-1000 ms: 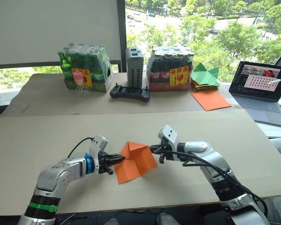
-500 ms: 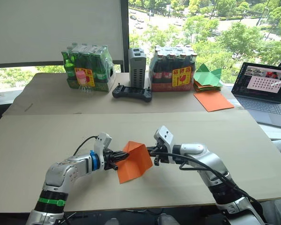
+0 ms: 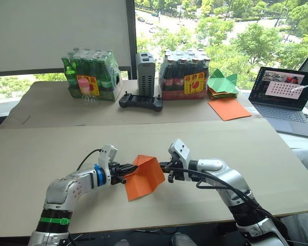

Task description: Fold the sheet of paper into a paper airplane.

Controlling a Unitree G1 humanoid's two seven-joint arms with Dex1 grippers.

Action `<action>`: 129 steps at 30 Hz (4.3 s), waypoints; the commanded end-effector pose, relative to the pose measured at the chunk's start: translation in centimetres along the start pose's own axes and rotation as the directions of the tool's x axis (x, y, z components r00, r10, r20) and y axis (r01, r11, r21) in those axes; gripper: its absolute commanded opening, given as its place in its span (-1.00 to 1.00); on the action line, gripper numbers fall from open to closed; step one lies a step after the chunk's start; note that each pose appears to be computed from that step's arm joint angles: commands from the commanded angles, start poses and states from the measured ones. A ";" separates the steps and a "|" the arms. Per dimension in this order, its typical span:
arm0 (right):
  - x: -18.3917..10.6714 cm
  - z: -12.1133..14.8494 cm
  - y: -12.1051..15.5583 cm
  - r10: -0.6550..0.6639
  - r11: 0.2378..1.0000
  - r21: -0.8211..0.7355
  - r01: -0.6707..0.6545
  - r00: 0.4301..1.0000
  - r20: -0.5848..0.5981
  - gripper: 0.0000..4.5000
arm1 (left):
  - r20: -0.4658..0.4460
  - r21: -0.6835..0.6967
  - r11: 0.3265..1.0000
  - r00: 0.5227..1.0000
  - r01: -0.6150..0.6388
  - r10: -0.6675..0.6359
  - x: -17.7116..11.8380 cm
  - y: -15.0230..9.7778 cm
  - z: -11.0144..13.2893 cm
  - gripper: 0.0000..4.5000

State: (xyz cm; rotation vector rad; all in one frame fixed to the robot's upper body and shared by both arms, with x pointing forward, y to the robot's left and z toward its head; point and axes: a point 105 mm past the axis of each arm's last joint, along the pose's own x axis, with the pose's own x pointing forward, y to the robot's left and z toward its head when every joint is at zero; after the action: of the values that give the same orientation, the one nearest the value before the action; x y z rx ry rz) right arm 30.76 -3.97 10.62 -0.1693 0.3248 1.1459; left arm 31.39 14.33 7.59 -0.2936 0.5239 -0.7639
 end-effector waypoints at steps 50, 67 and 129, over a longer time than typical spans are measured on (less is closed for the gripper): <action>3.0 3.1 3.6 0.093 0.996 -0.023 -0.091 0.991 0.094 -1.00 | -0.177 0.043 0.989 0.973 -0.141 0.147 -0.7 1.7 -5.3 -0.69; 3.6 2.5 3.5 0.084 0.996 -0.015 -0.083 0.993 0.085 -1.00 | -0.184 0.105 0.994 0.981 -0.039 0.058 0.0 -0.8 -4.8 -0.69; 7.9 -2.0 1.4 -0.010 0.996 -0.093 0.004 0.998 -0.062 -1.00 | -0.029 -0.021 0.931 0.931 -0.364 0.363 -9.3 6.4 -3.5 -0.69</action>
State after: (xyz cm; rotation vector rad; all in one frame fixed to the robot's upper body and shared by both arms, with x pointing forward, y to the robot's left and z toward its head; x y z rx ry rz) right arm 31.76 3.88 7.41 -0.2559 0.2794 1.1920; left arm 27.87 22.01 6.96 -0.1919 0.5064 -0.5538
